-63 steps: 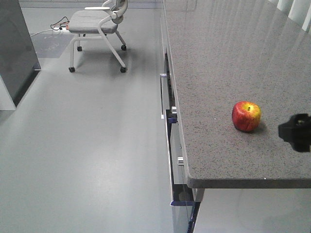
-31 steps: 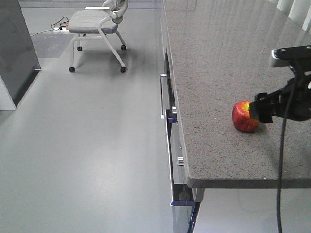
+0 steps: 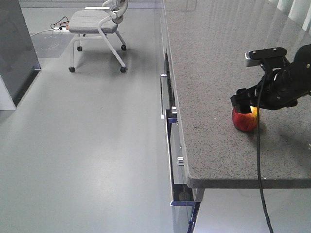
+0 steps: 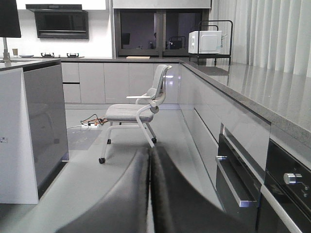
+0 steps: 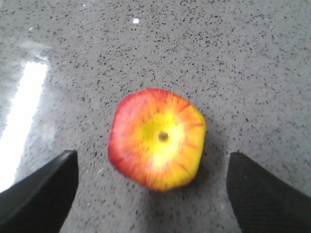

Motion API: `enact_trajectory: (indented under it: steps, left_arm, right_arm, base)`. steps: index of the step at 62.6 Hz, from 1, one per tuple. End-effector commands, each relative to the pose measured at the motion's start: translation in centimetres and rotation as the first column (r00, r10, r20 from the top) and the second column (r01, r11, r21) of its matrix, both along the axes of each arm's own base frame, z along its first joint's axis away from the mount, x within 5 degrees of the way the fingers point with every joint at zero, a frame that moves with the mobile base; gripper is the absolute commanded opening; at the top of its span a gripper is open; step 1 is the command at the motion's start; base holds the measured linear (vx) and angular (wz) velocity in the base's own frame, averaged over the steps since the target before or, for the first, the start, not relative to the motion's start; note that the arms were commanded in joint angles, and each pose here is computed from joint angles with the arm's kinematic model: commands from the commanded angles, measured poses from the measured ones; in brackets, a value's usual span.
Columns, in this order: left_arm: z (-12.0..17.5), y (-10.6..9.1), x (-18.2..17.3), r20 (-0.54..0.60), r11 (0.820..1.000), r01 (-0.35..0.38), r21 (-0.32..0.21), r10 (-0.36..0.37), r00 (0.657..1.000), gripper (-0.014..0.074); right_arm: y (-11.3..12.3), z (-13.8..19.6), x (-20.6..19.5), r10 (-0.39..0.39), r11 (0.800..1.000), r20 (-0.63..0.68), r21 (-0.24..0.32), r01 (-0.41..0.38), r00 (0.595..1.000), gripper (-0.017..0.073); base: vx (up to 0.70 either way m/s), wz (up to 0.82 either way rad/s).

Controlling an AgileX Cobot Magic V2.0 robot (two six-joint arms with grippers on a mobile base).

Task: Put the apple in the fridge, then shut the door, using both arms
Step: 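Reach the right gripper down over the apple and close on it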

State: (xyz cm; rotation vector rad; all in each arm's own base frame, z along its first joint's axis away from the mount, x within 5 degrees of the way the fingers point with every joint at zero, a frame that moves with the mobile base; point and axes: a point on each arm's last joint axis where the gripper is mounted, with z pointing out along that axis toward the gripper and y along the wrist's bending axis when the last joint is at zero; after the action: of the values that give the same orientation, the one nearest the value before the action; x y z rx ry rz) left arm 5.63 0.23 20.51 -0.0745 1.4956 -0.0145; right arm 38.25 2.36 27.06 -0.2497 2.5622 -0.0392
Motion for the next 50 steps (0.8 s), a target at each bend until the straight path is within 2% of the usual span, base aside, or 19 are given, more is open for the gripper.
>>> enact_trajectory:
  steps: [1, 11, 30, 50]
  left_arm:
    - [0.1, 0.0, -0.1, 0.071, 1.000, 0.004, -0.018, -0.003, 0.997, -0.0006]
    - [0.1, 0.0, -0.1, 0.071, 1.000, 0.004, -0.018, -0.003, 0.997, -0.0006]
    - [0.1, 0.0, -0.1, 0.071, 1.000, 0.004, -0.018, -0.003, 0.997, -0.0006]
    - [0.1, 0.0, -0.1, 0.071, 1.000, 0.004, -0.018, -0.003, 0.997, -0.0006]
  right_arm:
    - [-0.1, 2.3, 1.0, 0.010, 1.000, 0.121, -0.010, -0.009, 0.993, 0.0594]
    - [-0.1, 0.9, 2.4, 0.017, 0.999, 0.114, -0.029, -0.014, 0.993, 0.0594]
    - [0.0, -1.5, 3.5, 0.015, 1.000, 0.087, -0.026, -0.013, 0.996, 0.0589]
    - [0.0, -1.1, 3.3, 0.011, 1.000, 0.087, -0.017, -0.010, 0.996, 0.0424]
  base:
    - [0.00, 0.00]
    - [0.00, 0.00]
    - [0.00, 0.00]
    - [0.00, 0.00]
